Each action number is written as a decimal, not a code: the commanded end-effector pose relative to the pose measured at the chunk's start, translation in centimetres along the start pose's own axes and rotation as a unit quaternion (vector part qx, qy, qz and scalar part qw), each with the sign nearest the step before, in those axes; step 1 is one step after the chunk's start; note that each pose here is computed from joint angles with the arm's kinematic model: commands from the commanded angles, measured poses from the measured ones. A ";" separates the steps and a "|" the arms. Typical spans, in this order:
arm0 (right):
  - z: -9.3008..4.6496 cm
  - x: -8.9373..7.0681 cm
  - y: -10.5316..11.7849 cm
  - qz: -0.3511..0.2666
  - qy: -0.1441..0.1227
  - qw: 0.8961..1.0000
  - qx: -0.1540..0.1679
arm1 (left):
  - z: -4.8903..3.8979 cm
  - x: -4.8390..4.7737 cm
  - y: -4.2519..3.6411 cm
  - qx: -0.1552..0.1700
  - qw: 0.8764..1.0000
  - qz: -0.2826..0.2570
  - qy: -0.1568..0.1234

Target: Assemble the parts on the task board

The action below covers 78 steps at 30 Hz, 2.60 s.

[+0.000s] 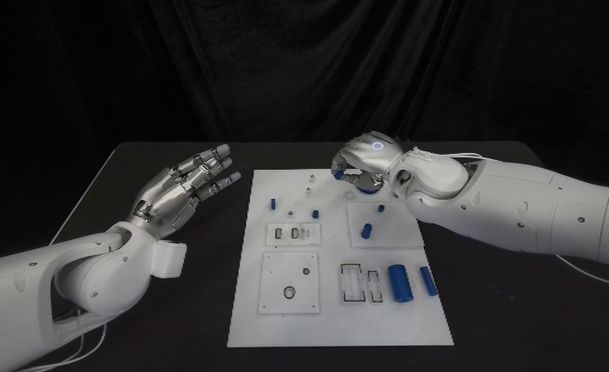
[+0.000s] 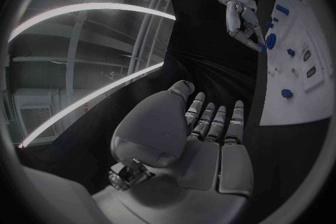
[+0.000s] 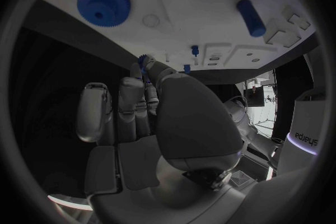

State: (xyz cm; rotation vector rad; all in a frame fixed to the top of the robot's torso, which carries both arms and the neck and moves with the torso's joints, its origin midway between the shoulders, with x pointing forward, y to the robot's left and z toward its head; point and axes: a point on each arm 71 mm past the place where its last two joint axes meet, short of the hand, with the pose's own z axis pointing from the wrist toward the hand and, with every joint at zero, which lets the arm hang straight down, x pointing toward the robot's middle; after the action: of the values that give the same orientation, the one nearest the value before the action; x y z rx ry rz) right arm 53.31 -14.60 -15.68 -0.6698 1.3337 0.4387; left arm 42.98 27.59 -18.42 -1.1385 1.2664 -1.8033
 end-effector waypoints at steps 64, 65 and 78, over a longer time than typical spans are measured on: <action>5.6 3.2 1.8 0.006 0.095 0.995 0.041 | 0.94 0.68 0.03 0.034 0.999 -0.018 0.016; 5.6 3.2 1.7 0.005 0.099 0.994 0.044 | 0.95 0.68 0.04 0.033 0.999 -0.018 0.016; 5.2 2.2 1.0 0.006 0.054 0.997 0.045 | 0.91 0.38 0.05 0.031 0.999 -0.017 0.014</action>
State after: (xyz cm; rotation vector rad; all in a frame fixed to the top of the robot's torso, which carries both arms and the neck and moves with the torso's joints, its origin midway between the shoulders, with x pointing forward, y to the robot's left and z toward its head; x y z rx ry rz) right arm 56.87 -10.56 -18.15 -0.6414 1.4964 0.3536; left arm 43.72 26.82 -18.68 -1.1411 1.2716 -1.8310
